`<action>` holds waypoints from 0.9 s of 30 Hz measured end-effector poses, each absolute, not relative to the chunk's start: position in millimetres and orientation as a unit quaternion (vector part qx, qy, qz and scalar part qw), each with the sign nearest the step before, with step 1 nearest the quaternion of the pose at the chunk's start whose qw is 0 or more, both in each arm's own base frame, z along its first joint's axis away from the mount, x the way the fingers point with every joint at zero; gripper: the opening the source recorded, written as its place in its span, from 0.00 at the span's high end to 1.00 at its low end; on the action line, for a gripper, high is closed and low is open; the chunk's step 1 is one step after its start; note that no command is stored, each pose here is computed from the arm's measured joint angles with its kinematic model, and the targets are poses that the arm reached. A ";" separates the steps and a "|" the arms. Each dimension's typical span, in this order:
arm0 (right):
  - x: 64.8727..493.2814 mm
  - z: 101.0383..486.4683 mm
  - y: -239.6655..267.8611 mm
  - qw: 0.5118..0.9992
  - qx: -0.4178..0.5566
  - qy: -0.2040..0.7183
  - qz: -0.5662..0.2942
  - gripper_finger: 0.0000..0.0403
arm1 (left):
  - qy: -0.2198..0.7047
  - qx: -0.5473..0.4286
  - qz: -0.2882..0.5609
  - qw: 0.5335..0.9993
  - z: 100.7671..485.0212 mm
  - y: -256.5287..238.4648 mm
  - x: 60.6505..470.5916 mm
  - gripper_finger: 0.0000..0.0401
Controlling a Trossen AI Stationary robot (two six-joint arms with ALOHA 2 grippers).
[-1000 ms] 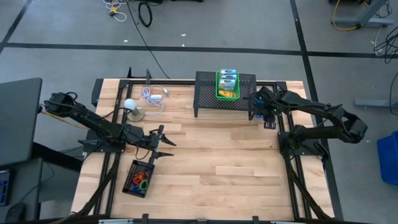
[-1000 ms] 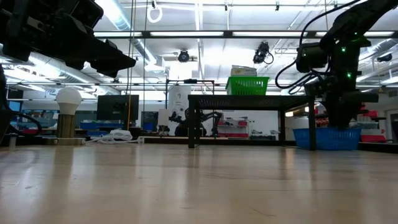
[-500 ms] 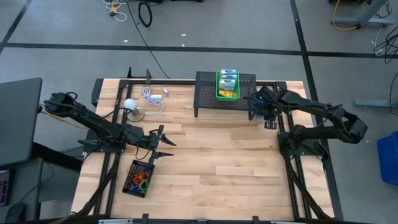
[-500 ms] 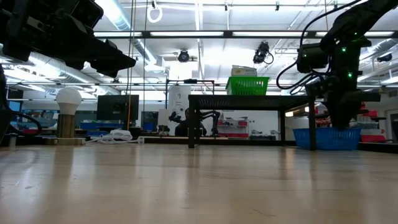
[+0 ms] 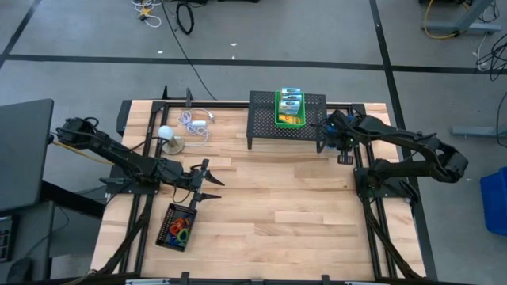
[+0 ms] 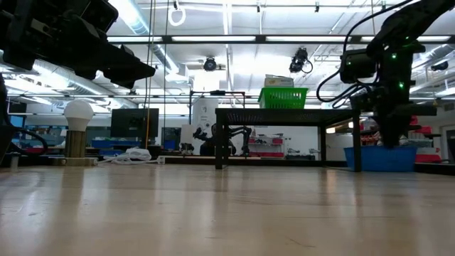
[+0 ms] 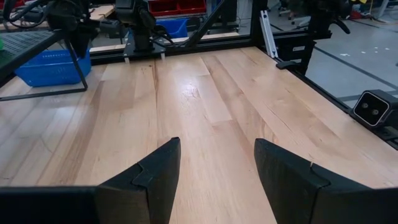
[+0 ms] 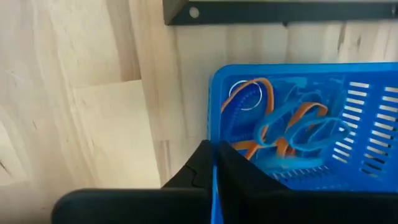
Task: Pick & Place Office Desk Supplies
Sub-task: Put the blue bin on the shelf
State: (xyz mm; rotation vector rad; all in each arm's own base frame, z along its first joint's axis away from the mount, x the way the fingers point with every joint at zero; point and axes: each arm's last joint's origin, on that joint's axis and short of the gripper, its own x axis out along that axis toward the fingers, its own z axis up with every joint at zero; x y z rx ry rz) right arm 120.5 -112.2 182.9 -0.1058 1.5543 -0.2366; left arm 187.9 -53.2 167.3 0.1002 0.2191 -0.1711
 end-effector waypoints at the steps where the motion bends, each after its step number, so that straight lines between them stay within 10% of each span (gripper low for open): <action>1: 119.7 183.4 -111.7 0.704 -0.043 0.700 -0.114 0.98 | 0.109 0.050 -0.085 0.989 167.2 -53.2 187.9 0.47; 17: 109.0 191.7 -100.0 0.714 0.033 0.685 -0.144 0.99 | 0.109 0.048 -0.085 0.989 167.3 -53.2 187.9 0.47; 27: 109.4 191.7 -99.5 0.719 0.042 0.680 -0.138 0.73 | 0.109 0.049 -0.085 0.989 167.3 -53.2 187.9 0.47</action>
